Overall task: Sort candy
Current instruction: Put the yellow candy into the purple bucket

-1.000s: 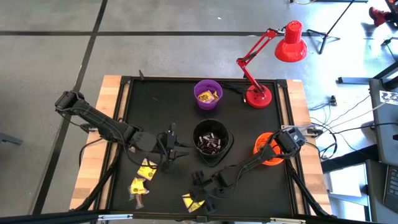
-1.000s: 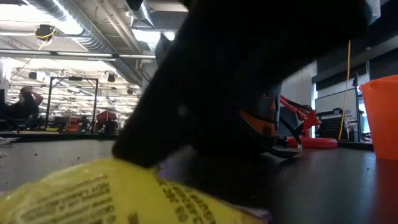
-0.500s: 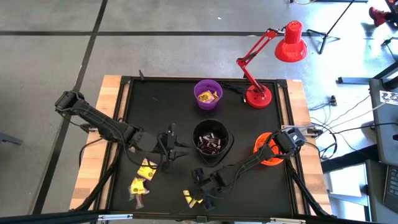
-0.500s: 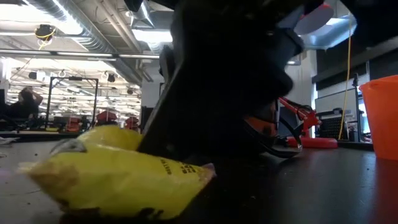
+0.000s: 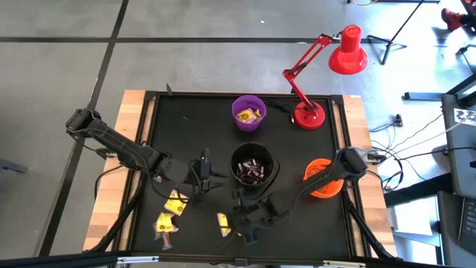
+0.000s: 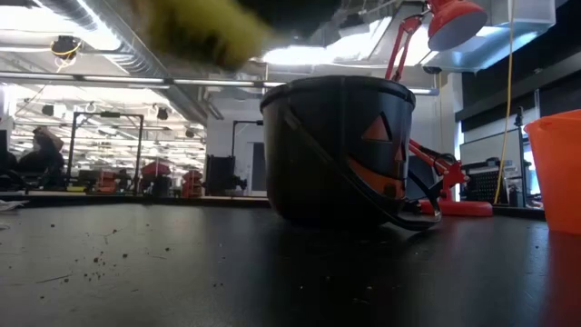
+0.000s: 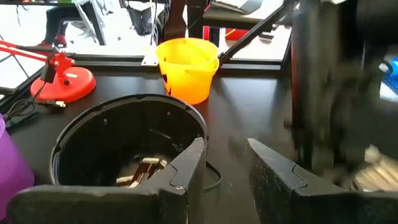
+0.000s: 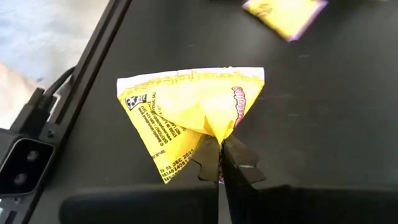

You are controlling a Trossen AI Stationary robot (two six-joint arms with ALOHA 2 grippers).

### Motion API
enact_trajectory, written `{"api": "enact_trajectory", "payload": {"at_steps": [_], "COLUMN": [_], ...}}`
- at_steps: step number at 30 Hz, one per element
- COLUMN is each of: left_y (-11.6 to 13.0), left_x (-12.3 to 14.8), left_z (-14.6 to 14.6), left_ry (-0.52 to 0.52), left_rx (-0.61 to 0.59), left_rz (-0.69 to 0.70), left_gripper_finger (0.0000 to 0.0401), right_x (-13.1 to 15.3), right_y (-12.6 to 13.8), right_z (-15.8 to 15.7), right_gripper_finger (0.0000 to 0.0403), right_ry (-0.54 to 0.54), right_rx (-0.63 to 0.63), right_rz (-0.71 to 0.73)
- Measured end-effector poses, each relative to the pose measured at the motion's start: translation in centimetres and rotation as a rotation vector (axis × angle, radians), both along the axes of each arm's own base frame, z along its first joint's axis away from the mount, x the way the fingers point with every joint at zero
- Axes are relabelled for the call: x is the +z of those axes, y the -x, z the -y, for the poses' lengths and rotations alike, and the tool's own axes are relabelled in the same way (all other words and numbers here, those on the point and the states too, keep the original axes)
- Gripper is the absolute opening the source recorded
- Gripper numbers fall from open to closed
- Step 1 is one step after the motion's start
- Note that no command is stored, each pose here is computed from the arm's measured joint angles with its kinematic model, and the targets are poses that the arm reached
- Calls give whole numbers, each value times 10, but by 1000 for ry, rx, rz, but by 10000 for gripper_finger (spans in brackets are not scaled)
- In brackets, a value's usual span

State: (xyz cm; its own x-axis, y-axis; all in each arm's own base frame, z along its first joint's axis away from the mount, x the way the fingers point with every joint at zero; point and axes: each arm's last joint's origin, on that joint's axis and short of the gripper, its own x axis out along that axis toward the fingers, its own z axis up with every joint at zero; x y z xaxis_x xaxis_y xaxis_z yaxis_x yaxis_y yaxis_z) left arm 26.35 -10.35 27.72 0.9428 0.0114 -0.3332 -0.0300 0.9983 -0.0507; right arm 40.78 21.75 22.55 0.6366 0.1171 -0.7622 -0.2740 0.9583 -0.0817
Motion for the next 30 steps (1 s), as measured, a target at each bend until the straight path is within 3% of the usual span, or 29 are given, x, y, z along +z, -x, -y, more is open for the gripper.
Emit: {"api": "enact_trajectory", "payload": {"at_steps": [8, 15, 20, 24, 30], "left_y": [1, 3, 5, 4, 4], "left_x": [-2, -4, -6, -6, -6], "left_z": [0, 4, 4, 3, 2], "left_ry": [-3, -15, -26, -29, -37], "left_rx": [2, -15, -16, -9, 5], "left_rz": [-22, -46, -65, -63, -60], "left_gripper_finger": [105, 105, 105, 105, 105], "right_x": [50, 63, 74, 76, 76], "right_y": [26, 64, 95, 107, 104], "right_z": [24, 67, 114, 159, 233], "right_gripper_finger": [14, 14, 14, 14, 15], "right_ry": [132, 100, 33, 72, 136], "right_rx": [-126, -252, -406, -613, -794], "right_rz": [77, 145, 332, 465, 465]}}
